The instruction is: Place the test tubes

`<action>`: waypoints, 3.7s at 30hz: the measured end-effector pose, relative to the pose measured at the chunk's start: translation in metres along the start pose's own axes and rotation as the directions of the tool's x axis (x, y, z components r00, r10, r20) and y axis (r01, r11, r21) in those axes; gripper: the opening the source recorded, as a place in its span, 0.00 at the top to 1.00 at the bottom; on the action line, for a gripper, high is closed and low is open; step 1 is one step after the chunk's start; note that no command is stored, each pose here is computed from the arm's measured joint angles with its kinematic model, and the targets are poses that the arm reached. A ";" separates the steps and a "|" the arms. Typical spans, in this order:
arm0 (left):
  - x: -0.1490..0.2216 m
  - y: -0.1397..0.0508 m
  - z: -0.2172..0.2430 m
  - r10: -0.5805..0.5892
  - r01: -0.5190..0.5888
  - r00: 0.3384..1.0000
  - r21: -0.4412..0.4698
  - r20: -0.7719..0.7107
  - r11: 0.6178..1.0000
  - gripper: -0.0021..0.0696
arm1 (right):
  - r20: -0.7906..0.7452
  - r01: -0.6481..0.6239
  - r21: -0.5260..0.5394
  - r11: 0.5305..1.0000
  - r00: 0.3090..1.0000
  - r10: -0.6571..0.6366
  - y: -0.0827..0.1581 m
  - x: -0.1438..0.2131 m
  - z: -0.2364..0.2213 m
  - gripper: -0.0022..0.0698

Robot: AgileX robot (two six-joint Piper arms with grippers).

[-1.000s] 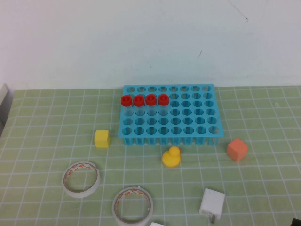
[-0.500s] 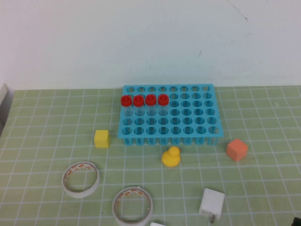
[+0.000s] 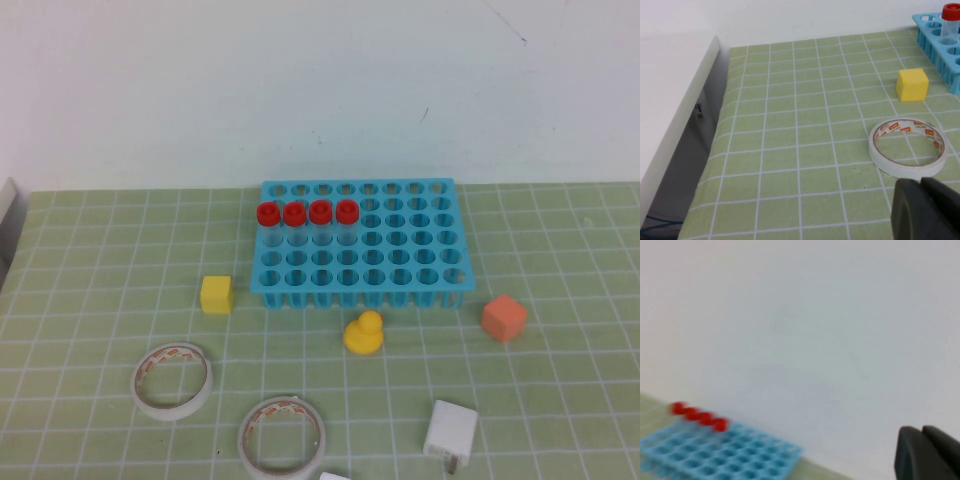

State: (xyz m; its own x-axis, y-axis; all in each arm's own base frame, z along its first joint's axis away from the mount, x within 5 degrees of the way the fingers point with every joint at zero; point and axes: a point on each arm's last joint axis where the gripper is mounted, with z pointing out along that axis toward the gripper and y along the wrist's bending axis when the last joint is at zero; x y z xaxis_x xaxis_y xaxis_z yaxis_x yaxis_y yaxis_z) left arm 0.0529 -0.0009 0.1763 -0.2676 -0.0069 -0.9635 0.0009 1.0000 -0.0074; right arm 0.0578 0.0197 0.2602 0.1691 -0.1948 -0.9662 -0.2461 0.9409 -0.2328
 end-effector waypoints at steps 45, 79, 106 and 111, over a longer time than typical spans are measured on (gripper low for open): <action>0.000 0.000 0.000 0.000 0.000 1.000 0.000 0.002 1.000 0.97 | -0.455 0.112 0.181 0.977 0.890 -0.018 -0.007 0.041 -0.027 0.97; 0.000 0.000 0.000 0.000 0.000 1.000 0.000 0.002 1.000 0.97 | -0.469 -0.001 0.200 0.980 0.878 0.097 0.003 0.086 -0.022 0.97; 0.000 0.000 0.000 0.000 0.000 1.000 0.000 0.002 1.000 0.97 | -0.421 -0.153 0.279 0.948 0.867 0.264 0.003 0.088 -0.022 0.97; 0.000 0.000 0.000 0.000 0.000 1.000 0.000 0.002 1.000 0.97 | -0.414 -0.175 0.297 0.939 0.863 0.291 0.003 0.088 -0.022 0.97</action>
State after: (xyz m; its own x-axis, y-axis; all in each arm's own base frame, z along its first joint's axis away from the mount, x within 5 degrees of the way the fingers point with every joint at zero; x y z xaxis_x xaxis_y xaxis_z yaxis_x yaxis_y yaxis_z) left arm 0.0528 -0.0009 0.1764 -0.2661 -0.0068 -0.9639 0.0009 1.0000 -0.0073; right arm 0.0513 -0.0010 0.1718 -0.3206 -0.0085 -0.9472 0.0227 0.9996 -0.0167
